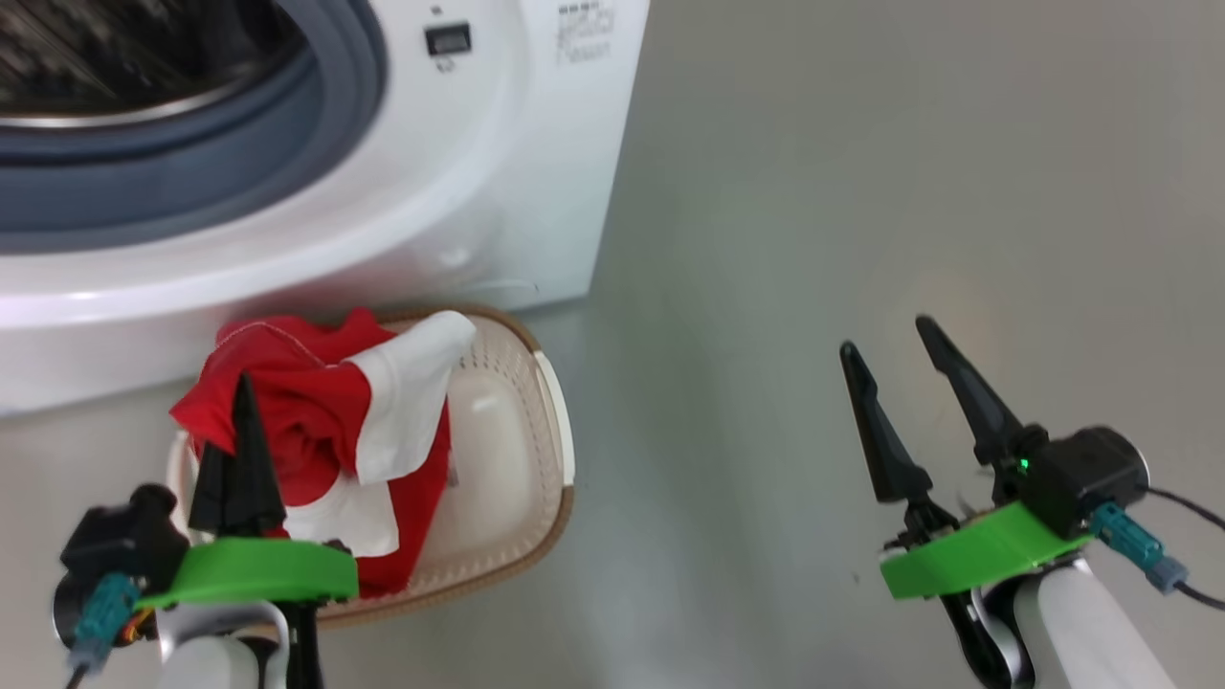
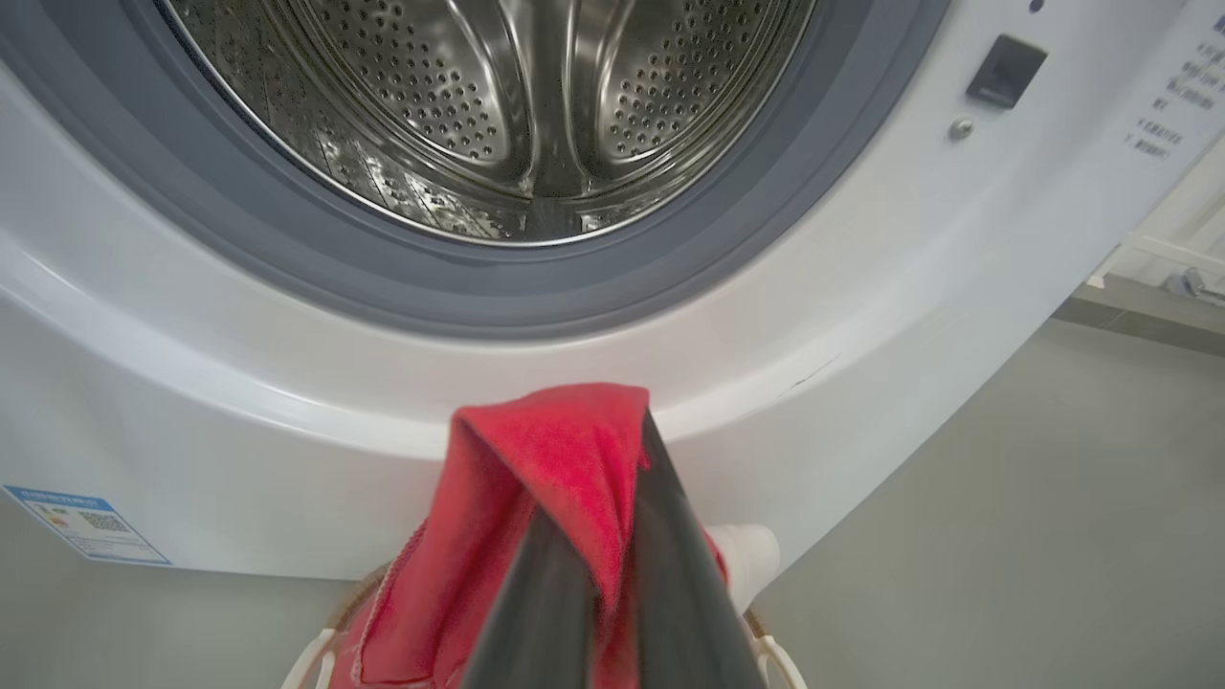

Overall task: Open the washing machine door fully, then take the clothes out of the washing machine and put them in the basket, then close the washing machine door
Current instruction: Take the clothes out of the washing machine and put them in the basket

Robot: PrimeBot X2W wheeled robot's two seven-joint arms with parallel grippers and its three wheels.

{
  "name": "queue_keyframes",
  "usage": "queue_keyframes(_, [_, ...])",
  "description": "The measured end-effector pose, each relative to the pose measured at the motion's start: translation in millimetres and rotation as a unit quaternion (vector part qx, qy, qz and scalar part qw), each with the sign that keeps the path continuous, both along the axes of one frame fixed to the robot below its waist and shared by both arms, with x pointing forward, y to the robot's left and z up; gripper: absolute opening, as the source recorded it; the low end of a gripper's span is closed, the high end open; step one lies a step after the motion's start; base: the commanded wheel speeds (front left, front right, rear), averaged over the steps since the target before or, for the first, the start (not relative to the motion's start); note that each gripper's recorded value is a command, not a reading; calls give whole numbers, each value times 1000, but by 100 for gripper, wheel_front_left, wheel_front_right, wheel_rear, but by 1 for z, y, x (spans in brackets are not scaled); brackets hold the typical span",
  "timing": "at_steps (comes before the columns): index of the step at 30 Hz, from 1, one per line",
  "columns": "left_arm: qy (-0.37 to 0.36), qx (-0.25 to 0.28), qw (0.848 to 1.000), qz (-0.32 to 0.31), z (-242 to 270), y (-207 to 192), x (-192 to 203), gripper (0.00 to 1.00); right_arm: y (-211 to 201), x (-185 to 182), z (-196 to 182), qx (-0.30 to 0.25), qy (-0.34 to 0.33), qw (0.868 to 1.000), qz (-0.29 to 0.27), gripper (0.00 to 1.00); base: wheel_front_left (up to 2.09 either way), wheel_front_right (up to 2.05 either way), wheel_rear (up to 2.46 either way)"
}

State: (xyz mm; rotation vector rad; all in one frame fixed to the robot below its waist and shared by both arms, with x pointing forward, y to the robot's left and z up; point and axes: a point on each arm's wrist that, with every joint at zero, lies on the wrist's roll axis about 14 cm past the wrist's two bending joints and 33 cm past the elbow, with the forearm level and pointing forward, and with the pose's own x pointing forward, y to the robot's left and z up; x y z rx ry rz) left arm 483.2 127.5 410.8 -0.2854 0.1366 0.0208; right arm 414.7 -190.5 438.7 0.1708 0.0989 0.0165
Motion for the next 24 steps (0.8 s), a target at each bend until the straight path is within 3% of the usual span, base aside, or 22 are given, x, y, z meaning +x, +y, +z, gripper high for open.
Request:
queue_keyframes(14, [187, -18, 981, -44, -143, -35, -3, 0, -11, 23, -35, -9, 34, 999, -9, 100, 0, 0, 0])
queue_keyframes(24, [271, -22, 960, -60, -198, -49, -24, 0, -21, 25, -48, -7, 50, 998, -23, 100, 0, 0, 0])
